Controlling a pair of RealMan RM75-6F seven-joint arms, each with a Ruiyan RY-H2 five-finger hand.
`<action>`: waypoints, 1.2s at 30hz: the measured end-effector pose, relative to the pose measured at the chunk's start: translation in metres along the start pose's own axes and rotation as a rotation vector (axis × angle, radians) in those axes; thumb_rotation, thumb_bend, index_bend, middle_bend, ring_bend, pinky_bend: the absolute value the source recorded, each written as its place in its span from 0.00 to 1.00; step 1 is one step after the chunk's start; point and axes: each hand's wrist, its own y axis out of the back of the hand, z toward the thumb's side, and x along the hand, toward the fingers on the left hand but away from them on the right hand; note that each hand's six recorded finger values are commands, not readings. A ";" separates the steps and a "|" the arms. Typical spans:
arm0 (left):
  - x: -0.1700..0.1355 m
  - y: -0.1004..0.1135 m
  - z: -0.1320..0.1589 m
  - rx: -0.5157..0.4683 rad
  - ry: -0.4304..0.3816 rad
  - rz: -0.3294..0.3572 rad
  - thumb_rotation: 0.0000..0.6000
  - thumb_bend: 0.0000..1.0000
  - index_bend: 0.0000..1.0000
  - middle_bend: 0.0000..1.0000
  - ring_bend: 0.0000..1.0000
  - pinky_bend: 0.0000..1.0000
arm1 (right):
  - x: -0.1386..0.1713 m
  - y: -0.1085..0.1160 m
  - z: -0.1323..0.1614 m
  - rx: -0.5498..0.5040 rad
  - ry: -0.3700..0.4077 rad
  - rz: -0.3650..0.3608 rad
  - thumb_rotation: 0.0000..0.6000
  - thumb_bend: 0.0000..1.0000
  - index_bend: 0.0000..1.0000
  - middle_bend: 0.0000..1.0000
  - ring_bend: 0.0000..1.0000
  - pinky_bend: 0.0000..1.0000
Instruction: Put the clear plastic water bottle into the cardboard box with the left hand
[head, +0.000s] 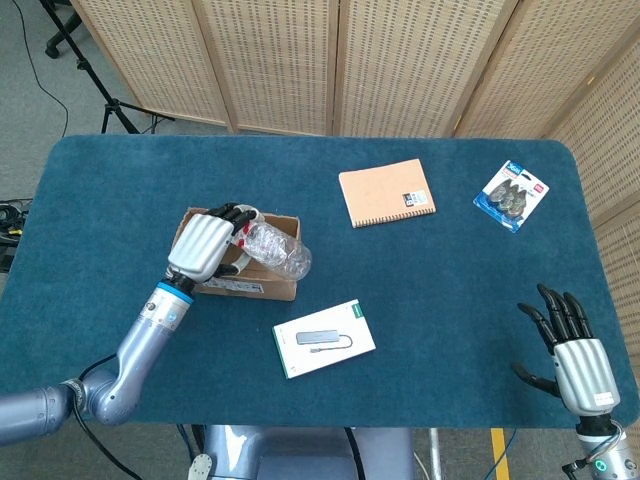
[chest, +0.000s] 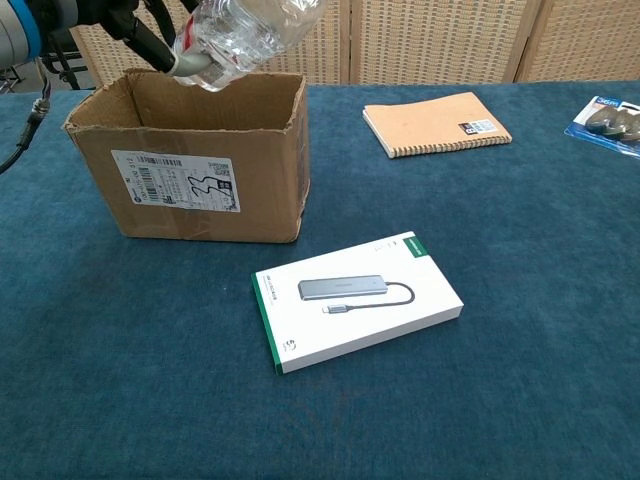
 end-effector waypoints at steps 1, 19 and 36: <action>-0.002 -0.001 -0.001 0.003 0.005 -0.010 1.00 0.64 0.78 0.53 0.35 0.39 | 0.000 0.000 0.000 0.000 0.000 0.000 1.00 0.10 0.18 0.00 0.00 0.00; -0.021 -0.006 -0.016 0.007 0.069 -0.087 1.00 0.35 0.36 0.14 0.06 0.13 | 0.001 0.002 0.001 0.000 -0.002 -0.031 1.00 0.10 0.18 0.00 0.00 0.00; -0.022 -0.001 -0.017 -0.036 0.059 -0.095 1.00 0.18 0.20 0.00 0.00 0.00 | 0.000 0.002 0.000 -0.009 0.001 -0.052 1.00 0.10 0.18 0.00 0.00 0.00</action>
